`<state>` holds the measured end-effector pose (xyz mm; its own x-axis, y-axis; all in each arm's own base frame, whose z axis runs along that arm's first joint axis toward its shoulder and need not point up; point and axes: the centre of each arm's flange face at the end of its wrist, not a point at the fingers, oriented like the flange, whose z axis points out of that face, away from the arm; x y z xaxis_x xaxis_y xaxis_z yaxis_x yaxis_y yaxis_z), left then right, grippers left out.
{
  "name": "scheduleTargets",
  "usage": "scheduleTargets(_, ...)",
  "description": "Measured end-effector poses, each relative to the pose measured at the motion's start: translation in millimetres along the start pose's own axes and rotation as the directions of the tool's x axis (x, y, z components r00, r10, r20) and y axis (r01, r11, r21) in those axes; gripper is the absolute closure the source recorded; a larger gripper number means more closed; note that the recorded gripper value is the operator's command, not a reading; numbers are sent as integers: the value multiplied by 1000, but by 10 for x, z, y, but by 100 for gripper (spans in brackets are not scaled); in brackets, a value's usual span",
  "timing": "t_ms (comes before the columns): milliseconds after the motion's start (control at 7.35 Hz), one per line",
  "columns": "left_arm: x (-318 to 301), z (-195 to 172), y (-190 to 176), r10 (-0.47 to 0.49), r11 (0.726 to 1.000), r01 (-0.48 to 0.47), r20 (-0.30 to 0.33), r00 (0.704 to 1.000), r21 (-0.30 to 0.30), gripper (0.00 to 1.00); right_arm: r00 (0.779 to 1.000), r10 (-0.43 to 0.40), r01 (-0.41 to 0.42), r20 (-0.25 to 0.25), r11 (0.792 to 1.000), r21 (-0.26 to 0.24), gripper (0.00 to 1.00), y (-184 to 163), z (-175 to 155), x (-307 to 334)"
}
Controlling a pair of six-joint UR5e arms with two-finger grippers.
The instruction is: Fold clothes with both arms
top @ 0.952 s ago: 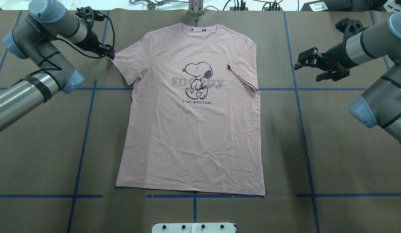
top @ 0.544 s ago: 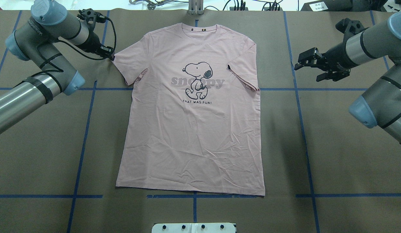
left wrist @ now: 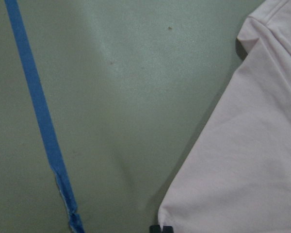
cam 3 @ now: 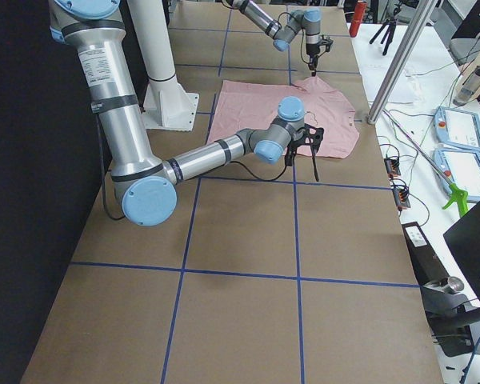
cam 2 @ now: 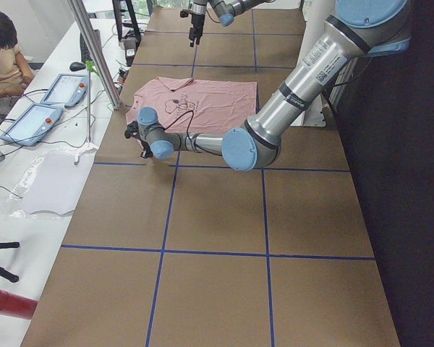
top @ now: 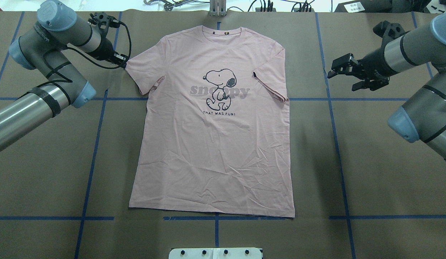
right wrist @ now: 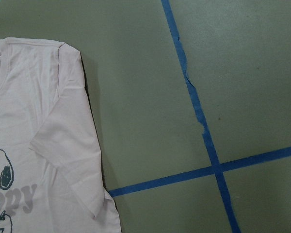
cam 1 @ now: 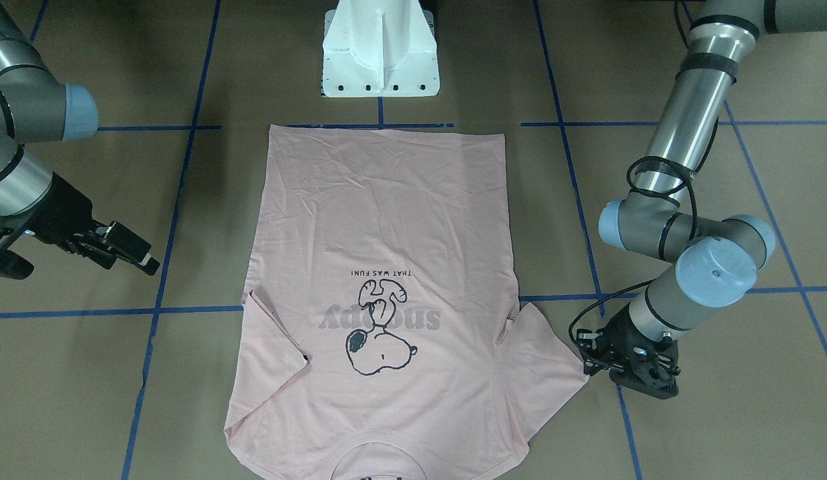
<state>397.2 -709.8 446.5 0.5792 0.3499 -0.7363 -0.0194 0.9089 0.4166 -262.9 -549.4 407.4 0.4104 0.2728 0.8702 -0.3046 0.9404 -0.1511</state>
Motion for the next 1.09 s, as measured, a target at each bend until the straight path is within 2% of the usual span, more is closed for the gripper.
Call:
scheduleTargets(408, 505, -354, -184, -139, 988, 143, -76, 987, 54, 100, 1000, -2, 2, 3, 1000, 0, 0, -5, 0, -38)
scheduleTargets(816, 1161, -332, -139, -312, 947, 319, -141, 940, 34, 100, 1000, -3, 3, 4, 1000, 0, 0, -10, 0, -54)
scheduleTargets(1088, 1773, -125, -168, -377, 916, 391, -137, 916, 93, 100, 1000, -2, 2, 3, 1000, 1, 0, -10, 7, -51)
